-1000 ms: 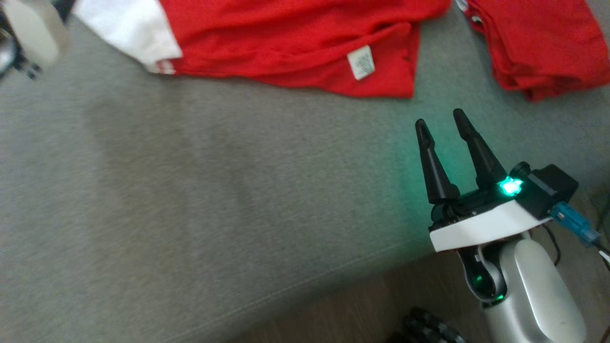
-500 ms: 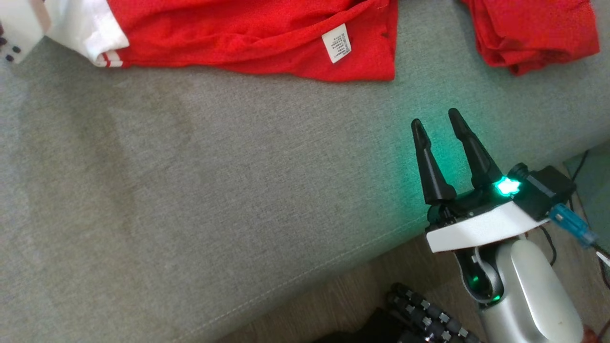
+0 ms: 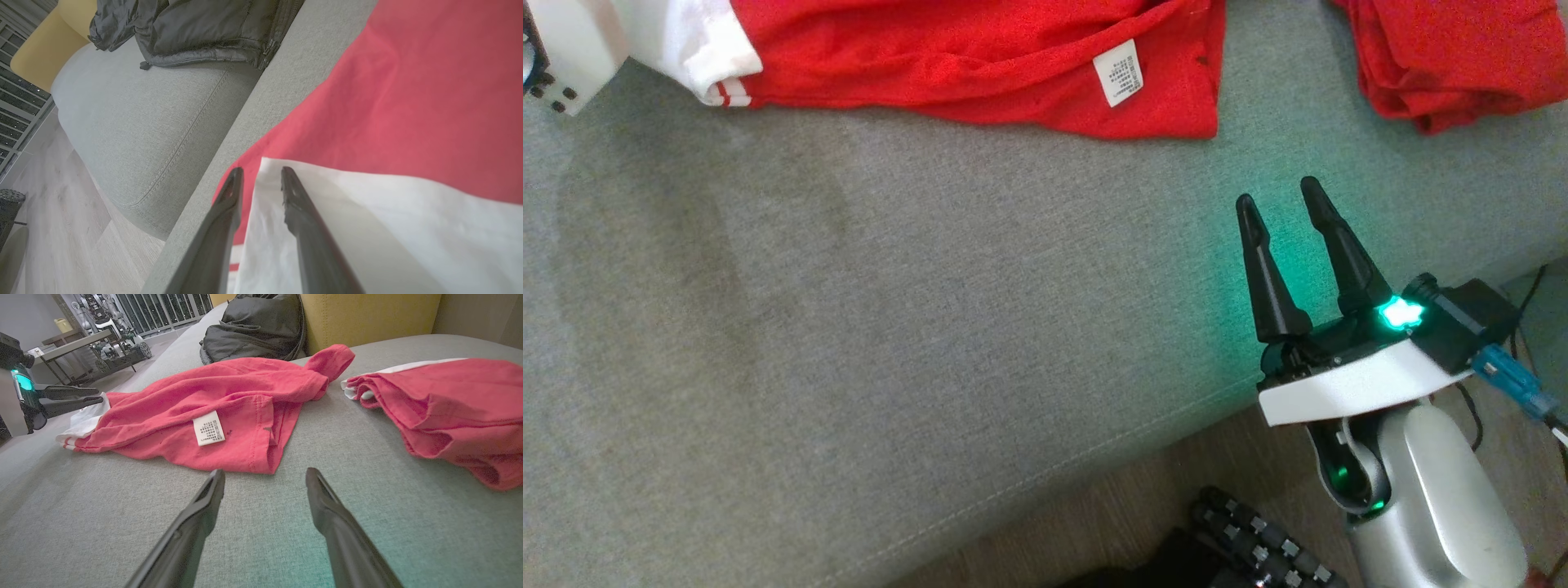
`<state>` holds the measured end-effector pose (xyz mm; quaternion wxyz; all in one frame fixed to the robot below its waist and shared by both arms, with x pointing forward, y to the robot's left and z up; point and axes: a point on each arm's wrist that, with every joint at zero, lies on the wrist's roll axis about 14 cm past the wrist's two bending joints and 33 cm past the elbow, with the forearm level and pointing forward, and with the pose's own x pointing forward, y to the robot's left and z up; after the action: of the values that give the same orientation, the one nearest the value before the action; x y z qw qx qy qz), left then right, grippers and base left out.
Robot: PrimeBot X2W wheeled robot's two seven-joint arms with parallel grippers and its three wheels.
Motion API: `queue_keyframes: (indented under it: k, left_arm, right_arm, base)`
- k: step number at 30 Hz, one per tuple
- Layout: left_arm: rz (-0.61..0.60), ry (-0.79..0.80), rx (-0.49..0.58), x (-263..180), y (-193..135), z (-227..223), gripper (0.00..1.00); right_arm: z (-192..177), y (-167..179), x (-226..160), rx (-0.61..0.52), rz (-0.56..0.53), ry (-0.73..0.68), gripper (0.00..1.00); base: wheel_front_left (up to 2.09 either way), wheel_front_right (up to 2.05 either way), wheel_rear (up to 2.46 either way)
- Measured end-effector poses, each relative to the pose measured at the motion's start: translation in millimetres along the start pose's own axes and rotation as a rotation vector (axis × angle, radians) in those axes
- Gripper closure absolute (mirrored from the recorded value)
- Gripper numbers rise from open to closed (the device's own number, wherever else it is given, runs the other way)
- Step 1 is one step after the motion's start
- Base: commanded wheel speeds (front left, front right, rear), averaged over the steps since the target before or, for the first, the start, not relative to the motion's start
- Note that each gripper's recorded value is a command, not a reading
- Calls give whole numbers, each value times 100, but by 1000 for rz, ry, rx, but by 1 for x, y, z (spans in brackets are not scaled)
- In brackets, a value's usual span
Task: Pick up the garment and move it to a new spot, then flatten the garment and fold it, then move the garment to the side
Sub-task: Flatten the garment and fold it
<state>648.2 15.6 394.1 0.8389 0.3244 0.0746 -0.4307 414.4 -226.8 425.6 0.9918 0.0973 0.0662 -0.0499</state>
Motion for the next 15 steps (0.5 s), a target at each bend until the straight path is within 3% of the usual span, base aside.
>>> queue_keyframes:
  k: [3,5,6,8,10,15]
  left_arm:
    - [-4,1,0,3,-2,-2,38]
    - [-8,3,6,4,-3,-3,43]
    - [-11,6,8,5,-4,-3,52]
    - [-14,10,11,7,-5,-3,60]
    - [-19,12,11,8,-7,-3,100]
    - [-32,0,33,8,-10,3,100]
  right_arm:
    - [0,-1,0,-2,-2,-1,0]
    - [1,-1,1,-4,-3,-3,0]
    - [2,-1,1,-6,-3,-5,0]
    - [3,-2,1,-8,-3,-8,0]
    - [5,-3,1,-10,-6,-13,0]
    - [8,-6,2,-13,-14,-22,0]
  base:
    - [0,0,0]
    - [0,0,0]
    - [0,0,0]
    - [0,0,0]
    - [0,0,0]
    - [0,0,0]
